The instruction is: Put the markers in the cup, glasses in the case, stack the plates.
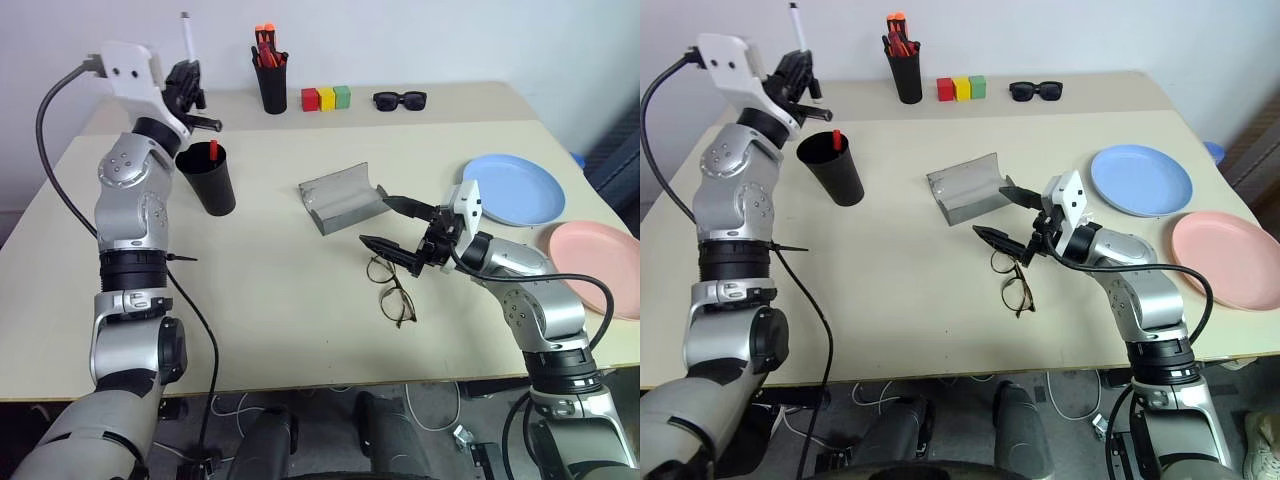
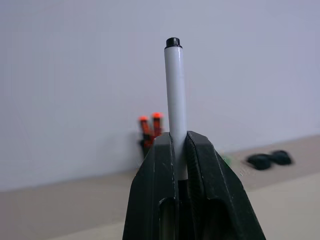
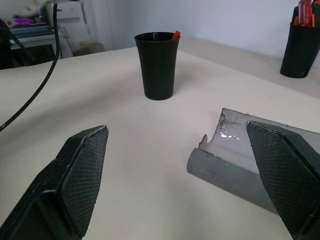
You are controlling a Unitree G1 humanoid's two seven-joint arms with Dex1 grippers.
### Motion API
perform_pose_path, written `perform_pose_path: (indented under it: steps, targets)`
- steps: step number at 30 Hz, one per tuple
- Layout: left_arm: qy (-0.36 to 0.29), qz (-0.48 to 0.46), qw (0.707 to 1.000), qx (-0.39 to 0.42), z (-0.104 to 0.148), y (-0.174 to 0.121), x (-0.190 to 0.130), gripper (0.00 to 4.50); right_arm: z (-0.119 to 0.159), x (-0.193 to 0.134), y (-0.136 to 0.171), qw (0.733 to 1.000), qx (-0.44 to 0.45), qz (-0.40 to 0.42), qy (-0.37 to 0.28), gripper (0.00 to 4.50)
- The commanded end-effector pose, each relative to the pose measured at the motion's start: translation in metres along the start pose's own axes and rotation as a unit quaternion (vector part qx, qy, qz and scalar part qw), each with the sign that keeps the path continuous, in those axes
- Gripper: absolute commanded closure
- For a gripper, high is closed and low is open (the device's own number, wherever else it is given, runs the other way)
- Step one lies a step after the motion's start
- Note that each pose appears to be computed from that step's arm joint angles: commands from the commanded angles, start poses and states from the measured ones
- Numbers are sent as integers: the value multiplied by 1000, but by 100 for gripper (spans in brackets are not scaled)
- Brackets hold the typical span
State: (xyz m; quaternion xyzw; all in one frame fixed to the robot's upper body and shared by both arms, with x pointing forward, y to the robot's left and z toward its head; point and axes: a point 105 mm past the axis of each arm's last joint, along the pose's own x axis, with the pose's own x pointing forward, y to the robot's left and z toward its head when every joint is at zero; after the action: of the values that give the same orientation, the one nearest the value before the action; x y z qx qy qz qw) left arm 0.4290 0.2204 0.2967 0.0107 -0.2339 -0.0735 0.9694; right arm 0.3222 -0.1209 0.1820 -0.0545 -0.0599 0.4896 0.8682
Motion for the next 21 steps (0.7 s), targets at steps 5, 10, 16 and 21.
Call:
perform_pose_path:
  steps: [5,10,16,21]
  targets:
    - [-30,13,999,-23,-15,11,-10,445,18,-1,0,1000,-20,2,-23,0]
    - [-21,27,999,-24,-27,16,-19,445,17,-2,0,1000,-20,2,-19,0]
    - [-1,44,998,-36,-42,25,-30,445,16,-3,0,1000,-26,6,-10,0]
    - [6,37,999,-35,-49,24,-34,368,19,-2,-1,1000,-27,5,-14,0]
